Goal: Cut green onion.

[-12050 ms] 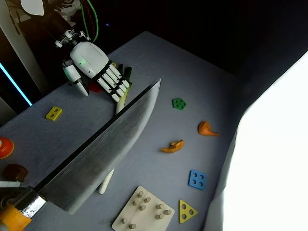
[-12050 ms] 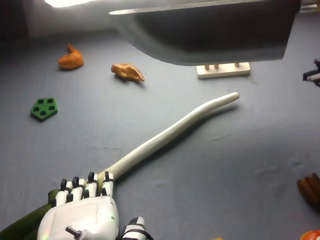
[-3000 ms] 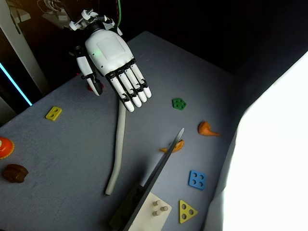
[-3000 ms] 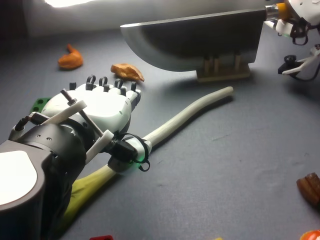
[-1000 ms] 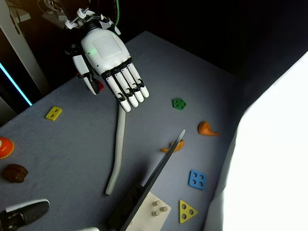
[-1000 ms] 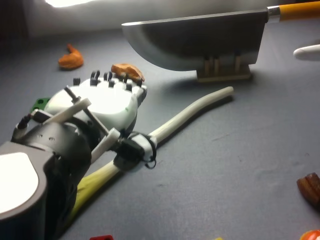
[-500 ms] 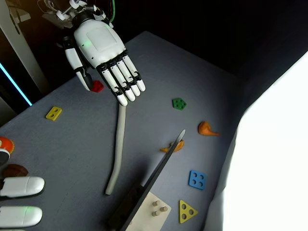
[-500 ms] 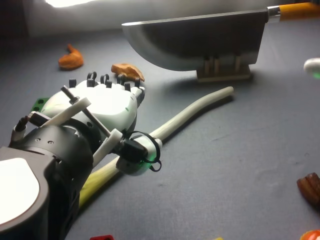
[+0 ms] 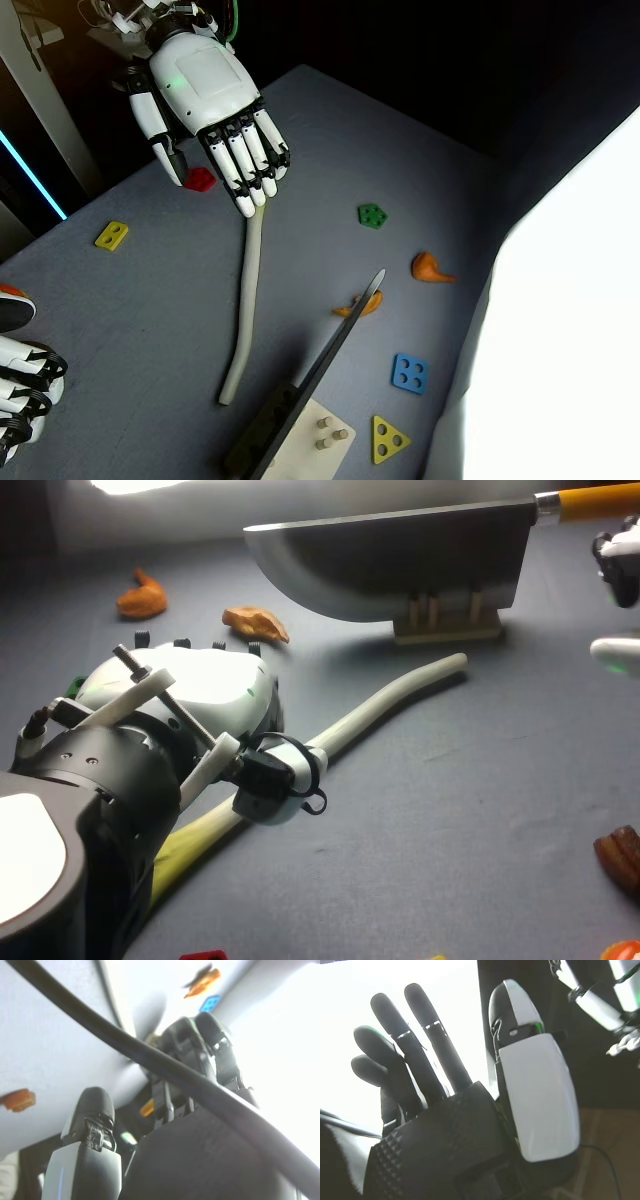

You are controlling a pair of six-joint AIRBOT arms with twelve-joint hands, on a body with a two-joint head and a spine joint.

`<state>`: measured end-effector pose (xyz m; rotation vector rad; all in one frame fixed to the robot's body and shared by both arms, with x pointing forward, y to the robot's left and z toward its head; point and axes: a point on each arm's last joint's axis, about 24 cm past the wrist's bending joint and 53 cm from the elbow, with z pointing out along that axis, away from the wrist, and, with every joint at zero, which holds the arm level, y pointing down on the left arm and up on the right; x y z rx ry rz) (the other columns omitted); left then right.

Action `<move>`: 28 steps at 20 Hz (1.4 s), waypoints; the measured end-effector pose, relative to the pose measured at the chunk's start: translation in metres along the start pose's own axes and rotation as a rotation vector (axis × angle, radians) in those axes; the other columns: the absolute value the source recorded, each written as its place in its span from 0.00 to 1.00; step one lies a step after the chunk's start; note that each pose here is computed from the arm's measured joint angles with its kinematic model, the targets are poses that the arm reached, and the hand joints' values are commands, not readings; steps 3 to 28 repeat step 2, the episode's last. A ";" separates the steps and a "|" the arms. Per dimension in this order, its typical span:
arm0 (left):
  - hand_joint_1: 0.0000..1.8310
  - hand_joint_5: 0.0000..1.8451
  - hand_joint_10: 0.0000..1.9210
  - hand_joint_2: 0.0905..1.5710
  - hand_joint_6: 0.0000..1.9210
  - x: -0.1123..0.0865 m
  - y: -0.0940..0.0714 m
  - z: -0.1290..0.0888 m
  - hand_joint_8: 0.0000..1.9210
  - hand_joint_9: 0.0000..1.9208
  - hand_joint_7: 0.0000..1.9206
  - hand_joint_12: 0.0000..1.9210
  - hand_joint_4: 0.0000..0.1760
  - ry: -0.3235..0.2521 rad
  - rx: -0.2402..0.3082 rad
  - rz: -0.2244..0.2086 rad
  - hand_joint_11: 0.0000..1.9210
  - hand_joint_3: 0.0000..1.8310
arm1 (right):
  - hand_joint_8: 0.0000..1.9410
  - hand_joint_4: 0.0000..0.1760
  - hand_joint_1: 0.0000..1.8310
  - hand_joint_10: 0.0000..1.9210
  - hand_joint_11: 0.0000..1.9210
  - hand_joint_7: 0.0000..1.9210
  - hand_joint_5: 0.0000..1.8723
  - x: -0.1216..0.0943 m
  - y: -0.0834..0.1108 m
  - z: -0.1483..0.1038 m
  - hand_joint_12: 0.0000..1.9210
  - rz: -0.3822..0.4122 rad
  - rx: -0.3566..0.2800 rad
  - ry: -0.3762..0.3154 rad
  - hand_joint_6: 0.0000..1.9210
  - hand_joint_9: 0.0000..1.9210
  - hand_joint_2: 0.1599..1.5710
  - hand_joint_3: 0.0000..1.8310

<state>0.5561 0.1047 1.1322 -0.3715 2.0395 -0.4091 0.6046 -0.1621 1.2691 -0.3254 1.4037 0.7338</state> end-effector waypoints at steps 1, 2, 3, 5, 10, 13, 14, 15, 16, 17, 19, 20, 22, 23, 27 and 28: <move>0.11 0.50 0.67 0.88 0.20 0.001 0.001 0.000 0.49 0.33 0.42 0.90 0.00 0.006 -0.002 -0.003 0.17 0.00 | 0.76 0.00 0.00 0.94 0.38 0.61 0.54 -0.008 0.006 -0.002 1.00 0.000 -0.010 -0.028 0.83 0.53 0.76 0.00; 0.15 0.47 0.70 0.86 0.38 0.002 0.001 0.000 0.55 0.35 0.44 0.91 0.00 0.008 -0.003 -0.004 0.18 0.00 | 0.83 0.00 0.00 0.99 0.37 0.60 0.51 -0.010 0.010 -0.002 1.00 -0.022 -0.018 -0.038 0.90 0.52 0.76 0.00; 0.15 0.47 0.70 0.86 0.38 0.002 0.001 0.000 0.55 0.35 0.44 0.91 0.00 0.008 -0.003 -0.004 0.18 0.00 | 0.83 0.00 0.00 0.99 0.37 0.60 0.51 -0.010 0.010 -0.002 1.00 -0.022 -0.018 -0.038 0.90 0.52 0.76 0.00; 0.15 0.47 0.70 0.86 0.38 0.002 0.001 0.000 0.55 0.35 0.44 0.91 0.00 0.008 -0.003 -0.004 0.18 0.00 | 0.83 0.00 0.00 0.99 0.37 0.60 0.51 -0.010 0.010 -0.002 1.00 -0.022 -0.018 -0.038 0.90 0.52 0.76 0.00; 0.15 0.47 0.70 0.86 0.38 0.002 0.001 0.000 0.55 0.35 0.44 0.91 0.00 0.008 -0.003 -0.004 0.18 0.00 | 0.83 0.00 0.00 0.99 0.37 0.60 0.51 -0.010 0.010 -0.002 1.00 -0.022 -0.018 -0.038 0.90 0.52 0.76 0.00; 0.15 0.47 0.70 0.86 0.38 0.002 0.001 0.000 0.55 0.35 0.44 0.91 0.00 0.008 -0.003 -0.004 0.18 0.00 | 0.83 0.00 0.00 0.99 0.37 0.60 0.51 -0.010 0.010 -0.002 1.00 -0.022 -0.018 -0.038 0.90 0.52 0.76 0.00; 0.15 0.47 0.70 0.86 0.38 0.002 0.001 0.000 0.55 0.35 0.44 0.91 0.00 0.008 -0.003 -0.004 0.18 0.00 | 0.83 0.00 0.00 0.99 0.37 0.60 0.51 -0.010 0.010 -0.002 1.00 -0.022 -0.018 -0.038 0.90 0.52 0.76 0.00; 0.15 0.47 0.70 0.86 0.38 0.002 0.001 0.000 0.55 0.35 0.44 0.91 0.00 0.008 -0.003 -0.004 0.18 0.00 | 0.83 0.00 0.00 0.99 0.37 0.60 0.51 -0.010 0.010 -0.002 1.00 -0.022 -0.018 -0.038 0.90 0.52 0.76 0.00; 0.15 0.47 0.70 0.86 0.38 0.002 0.001 0.000 0.55 0.35 0.44 0.91 0.00 0.008 -0.003 -0.004 0.18 0.00 | 0.83 0.00 0.00 0.99 0.37 0.60 0.51 -0.010 0.010 -0.002 1.00 -0.022 -0.018 -0.038 0.90 0.52 0.76 0.00; 0.15 0.47 0.70 0.86 0.38 0.002 0.001 0.000 0.55 0.35 0.44 0.91 0.00 0.008 -0.003 -0.004 0.18 0.00 | 0.83 0.00 0.00 0.99 0.37 0.60 0.51 -0.010 0.010 -0.002 1.00 -0.022 -0.018 -0.038 0.90 0.52 0.76 0.00; 0.15 0.47 0.70 0.86 0.38 0.002 0.001 0.000 0.55 0.35 0.44 0.91 0.00 0.008 -0.003 -0.004 0.18 0.00 | 0.83 0.00 0.00 0.99 0.37 0.60 0.51 -0.010 0.010 -0.002 1.00 -0.022 -0.018 -0.038 0.90 0.52 0.76 0.00; 0.15 0.47 0.70 0.86 0.38 0.002 0.001 0.000 0.55 0.35 0.44 0.91 0.00 0.008 -0.003 -0.004 0.18 0.00 | 0.83 0.00 0.00 0.99 0.37 0.60 0.51 -0.010 0.010 -0.002 1.00 -0.022 -0.018 -0.038 0.90 0.52 0.76 0.00; 0.15 0.47 0.70 0.86 0.38 0.002 0.001 0.000 0.55 0.35 0.44 0.91 0.00 0.008 -0.003 -0.004 0.18 0.00 | 0.83 0.00 0.00 0.99 0.37 0.60 0.51 -0.010 0.010 -0.002 1.00 -0.022 -0.018 -0.038 0.90 0.52 0.76 0.00; 0.15 0.47 0.70 0.86 0.38 0.002 0.001 0.000 0.55 0.35 0.44 0.91 0.00 0.008 -0.003 -0.004 0.18 0.00 | 0.83 0.00 0.00 0.99 0.37 0.60 0.51 -0.010 0.010 -0.002 1.00 -0.022 -0.018 -0.038 0.90 0.52 0.76 0.00; 0.15 0.47 0.70 0.86 0.38 0.002 0.001 0.000 0.55 0.35 0.44 0.91 0.00 0.008 -0.003 -0.004 0.18 0.00 | 0.83 0.00 0.00 0.99 0.37 0.60 0.51 -0.010 0.010 -0.002 1.00 -0.022 -0.018 -0.038 0.90 0.52 0.76 0.00; 0.15 0.47 0.70 0.86 0.38 0.002 0.001 0.000 0.55 0.35 0.44 0.91 0.00 0.008 -0.003 -0.004 0.18 0.00 | 0.83 0.00 0.00 0.99 0.37 0.60 0.51 -0.010 0.010 -0.002 1.00 -0.022 -0.018 -0.038 0.90 0.52 0.76 0.00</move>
